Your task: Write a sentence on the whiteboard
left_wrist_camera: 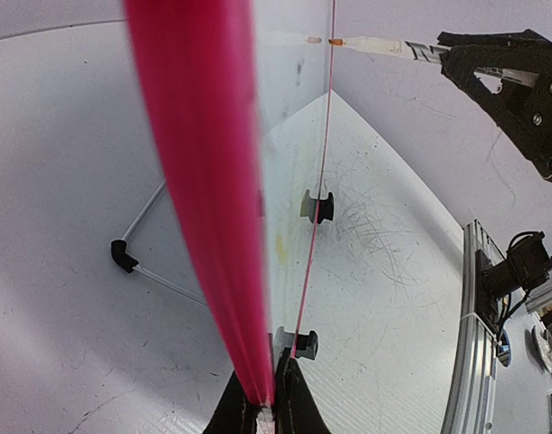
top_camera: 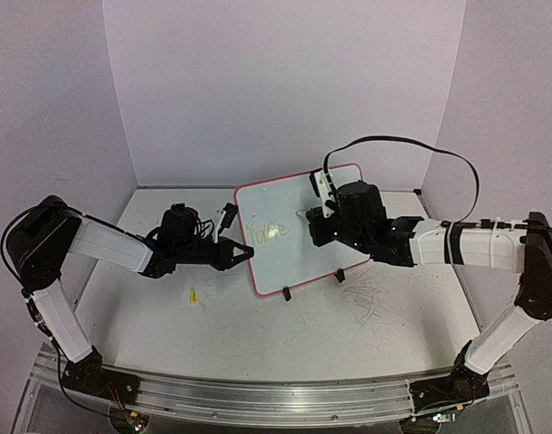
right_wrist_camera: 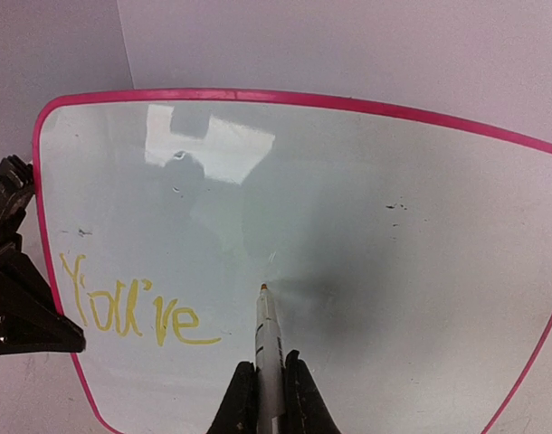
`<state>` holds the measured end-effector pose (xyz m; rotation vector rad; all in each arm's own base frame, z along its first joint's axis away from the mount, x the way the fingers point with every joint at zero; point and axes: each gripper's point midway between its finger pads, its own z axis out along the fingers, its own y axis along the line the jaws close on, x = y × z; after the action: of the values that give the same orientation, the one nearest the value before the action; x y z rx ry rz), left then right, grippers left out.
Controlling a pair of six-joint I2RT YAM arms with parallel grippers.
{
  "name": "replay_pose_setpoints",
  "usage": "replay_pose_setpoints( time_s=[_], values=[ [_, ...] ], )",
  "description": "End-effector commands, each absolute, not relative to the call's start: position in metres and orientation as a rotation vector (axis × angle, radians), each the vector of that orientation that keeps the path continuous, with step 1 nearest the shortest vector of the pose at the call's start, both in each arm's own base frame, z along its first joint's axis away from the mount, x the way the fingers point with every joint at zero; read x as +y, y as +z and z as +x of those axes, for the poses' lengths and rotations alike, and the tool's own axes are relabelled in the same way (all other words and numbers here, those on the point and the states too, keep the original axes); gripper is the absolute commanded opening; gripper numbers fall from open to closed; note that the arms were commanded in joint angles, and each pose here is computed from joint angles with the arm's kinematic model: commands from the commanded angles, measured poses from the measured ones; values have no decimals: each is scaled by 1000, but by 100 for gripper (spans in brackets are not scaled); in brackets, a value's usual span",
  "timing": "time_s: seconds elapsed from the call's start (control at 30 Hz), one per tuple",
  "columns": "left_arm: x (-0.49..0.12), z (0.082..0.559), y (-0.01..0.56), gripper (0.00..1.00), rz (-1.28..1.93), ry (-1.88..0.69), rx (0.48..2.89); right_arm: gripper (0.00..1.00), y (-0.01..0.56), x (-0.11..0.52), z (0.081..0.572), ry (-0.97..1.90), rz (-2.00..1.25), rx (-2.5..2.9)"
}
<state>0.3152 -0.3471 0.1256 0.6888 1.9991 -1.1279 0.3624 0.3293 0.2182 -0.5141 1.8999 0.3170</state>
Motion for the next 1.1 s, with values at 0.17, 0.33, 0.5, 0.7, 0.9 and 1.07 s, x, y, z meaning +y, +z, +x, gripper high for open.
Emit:
replay_pose_setpoints(
  time_s=[0.17, 0.33, 0.5, 0.7, 0.9, 1.07],
  values=[
    [-334, 308, 85, 0, 720, -992, 2150, 0, 218, 329, 367, 319, -478, 1914],
    [-333, 309, 84, 0, 719, -991, 2152, 0, 210, 327, 363, 326, -482, 1936],
    [-334, 308, 84, 0, 720, -992, 2153, 0, 203, 324, 358, 329, -482, 1958],
    [-333, 308, 83, 0, 719, -994, 2156, 0, 191, 319, 352, 329, -486, 1986],
    [-334, 308, 82, 0, 720, -993, 2159, 0, 183, 317, 348, 331, -496, 2009],
    [-334, 308, 81, 0, 720, -995, 2163, 0, 189, 312, 347, 319, -486, 2001]
  ],
)
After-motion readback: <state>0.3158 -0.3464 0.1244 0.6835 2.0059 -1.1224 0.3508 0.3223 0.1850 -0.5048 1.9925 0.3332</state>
